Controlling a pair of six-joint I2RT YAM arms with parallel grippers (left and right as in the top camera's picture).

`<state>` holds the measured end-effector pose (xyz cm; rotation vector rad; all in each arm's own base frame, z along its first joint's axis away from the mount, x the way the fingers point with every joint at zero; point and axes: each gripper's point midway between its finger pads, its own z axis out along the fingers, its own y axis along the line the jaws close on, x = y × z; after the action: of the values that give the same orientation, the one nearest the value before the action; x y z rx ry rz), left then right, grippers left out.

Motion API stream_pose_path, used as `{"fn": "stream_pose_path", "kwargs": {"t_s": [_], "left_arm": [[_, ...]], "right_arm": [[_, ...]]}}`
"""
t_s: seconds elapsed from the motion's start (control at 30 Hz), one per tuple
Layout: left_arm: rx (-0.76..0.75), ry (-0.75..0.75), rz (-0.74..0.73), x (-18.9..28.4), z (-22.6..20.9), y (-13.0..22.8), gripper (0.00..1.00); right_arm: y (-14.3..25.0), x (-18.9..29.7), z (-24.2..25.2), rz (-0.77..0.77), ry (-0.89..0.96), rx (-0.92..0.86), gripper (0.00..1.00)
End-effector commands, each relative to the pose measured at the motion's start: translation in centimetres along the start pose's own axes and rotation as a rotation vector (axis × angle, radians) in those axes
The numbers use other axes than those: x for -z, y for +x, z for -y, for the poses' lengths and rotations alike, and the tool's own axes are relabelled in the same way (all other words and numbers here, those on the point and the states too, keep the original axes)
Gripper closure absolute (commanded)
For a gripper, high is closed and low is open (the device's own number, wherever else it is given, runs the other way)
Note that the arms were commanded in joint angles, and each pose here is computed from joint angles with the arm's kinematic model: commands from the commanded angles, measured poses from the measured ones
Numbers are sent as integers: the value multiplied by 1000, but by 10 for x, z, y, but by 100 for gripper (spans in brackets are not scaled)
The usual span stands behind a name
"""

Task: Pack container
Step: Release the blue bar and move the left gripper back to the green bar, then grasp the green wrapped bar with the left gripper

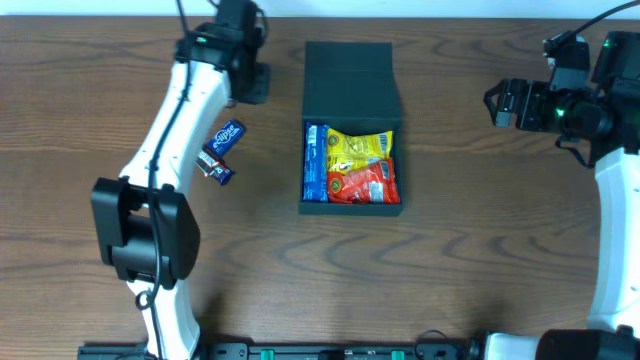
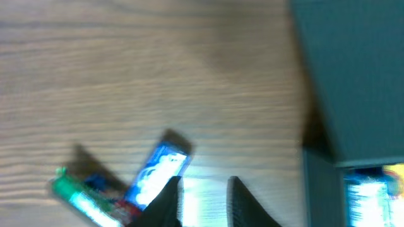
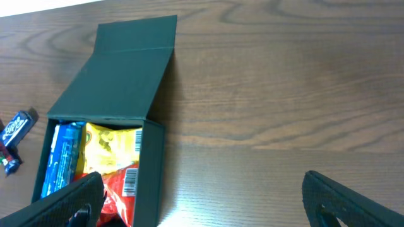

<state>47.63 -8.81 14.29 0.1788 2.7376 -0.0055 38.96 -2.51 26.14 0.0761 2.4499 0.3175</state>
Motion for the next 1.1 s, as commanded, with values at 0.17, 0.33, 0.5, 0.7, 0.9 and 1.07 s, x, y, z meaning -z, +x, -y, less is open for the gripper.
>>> {"fn": "stream_pose_path", "kwargs": {"t_s": [0.17,0.33,0.5,0.7,0.9,1.07], "left_arm": [[359,-67,-173,-12,-84,47,56],[556,-45,-262,-27,-99,79,57],[607,-47,-317,-46,-96,104,56],[704,-74,-336,-62,-96,122,53],[799,-97,-344,-73,-96,134,51],[842,-102,-328,-77,-96,132,48]], "right_arm": [[-5,10,-1,27,-1,-11,1],[-5,10,-1,27,-1,-11,1],[-4,10,-1,24,-1,-12,1],[-2,10,-1,18,-1,-14,1],[1,10,-1,6,-1,-18,1],[1,10,-1,6,-1,-19,1]]}}
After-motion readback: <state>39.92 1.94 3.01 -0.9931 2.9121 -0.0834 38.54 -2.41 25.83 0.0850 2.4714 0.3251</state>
